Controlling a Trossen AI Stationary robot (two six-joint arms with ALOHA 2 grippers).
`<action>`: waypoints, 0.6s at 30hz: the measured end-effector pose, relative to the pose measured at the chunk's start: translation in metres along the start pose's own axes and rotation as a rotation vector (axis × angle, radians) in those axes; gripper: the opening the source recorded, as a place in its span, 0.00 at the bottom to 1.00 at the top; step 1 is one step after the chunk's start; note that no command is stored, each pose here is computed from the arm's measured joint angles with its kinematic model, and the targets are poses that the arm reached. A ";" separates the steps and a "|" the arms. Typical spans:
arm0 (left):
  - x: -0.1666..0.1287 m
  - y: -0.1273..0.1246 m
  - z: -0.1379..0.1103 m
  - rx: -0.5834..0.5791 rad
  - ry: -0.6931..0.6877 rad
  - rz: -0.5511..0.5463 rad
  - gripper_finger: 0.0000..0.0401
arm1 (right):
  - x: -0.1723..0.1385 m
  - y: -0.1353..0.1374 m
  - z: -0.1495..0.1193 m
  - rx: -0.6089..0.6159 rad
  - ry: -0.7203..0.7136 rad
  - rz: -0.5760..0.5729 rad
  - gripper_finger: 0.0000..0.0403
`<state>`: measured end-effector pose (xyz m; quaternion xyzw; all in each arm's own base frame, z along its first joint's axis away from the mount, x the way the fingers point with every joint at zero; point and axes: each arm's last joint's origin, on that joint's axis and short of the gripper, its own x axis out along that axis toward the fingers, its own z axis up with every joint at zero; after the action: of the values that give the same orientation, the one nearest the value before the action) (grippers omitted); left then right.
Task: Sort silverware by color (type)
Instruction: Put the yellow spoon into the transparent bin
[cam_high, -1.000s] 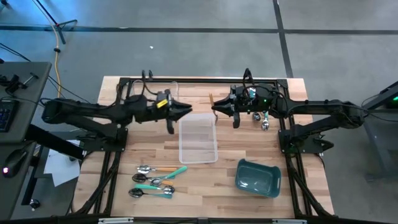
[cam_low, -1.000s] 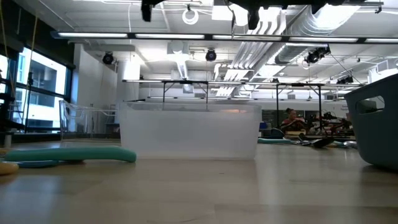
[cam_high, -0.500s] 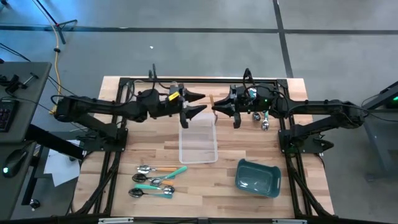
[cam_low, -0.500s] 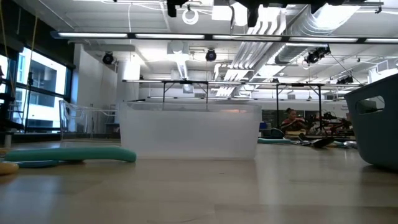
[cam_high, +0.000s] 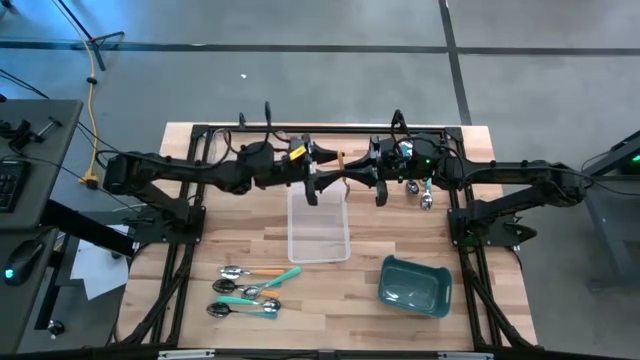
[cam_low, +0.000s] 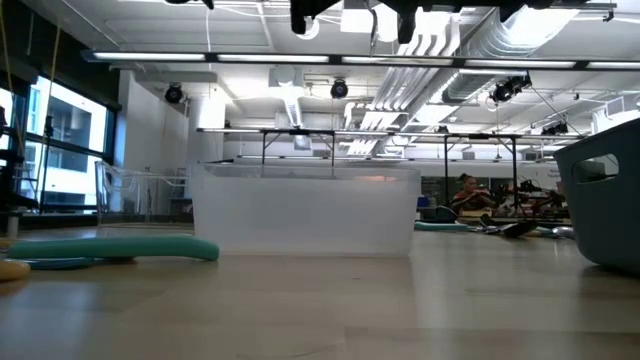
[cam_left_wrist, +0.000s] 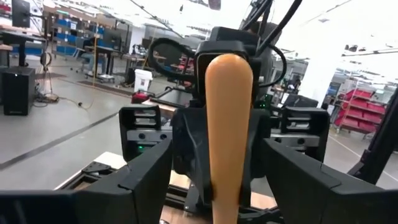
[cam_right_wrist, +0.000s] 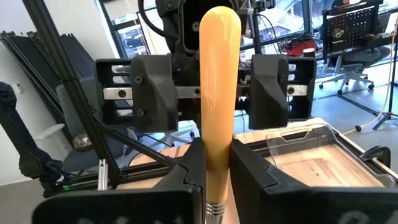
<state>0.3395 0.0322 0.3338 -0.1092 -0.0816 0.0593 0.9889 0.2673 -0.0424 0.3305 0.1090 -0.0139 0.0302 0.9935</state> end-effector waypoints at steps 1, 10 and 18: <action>0.000 0.001 0.002 0.000 -0.005 -0.004 0.59 | 0.000 0.000 0.000 0.000 0.000 0.000 0.08; 0.002 0.006 0.008 0.004 0.001 -0.046 0.55 | 0.000 0.000 -0.001 -0.007 0.006 -0.001 0.08; 0.002 0.008 0.008 0.011 0.000 -0.027 0.35 | 0.000 0.000 -0.001 -0.008 0.007 -0.002 0.08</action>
<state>0.3389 0.0419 0.3401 -0.1027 -0.0825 0.0461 0.9902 0.2673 -0.0424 0.3298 0.1049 -0.0106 0.0293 0.9940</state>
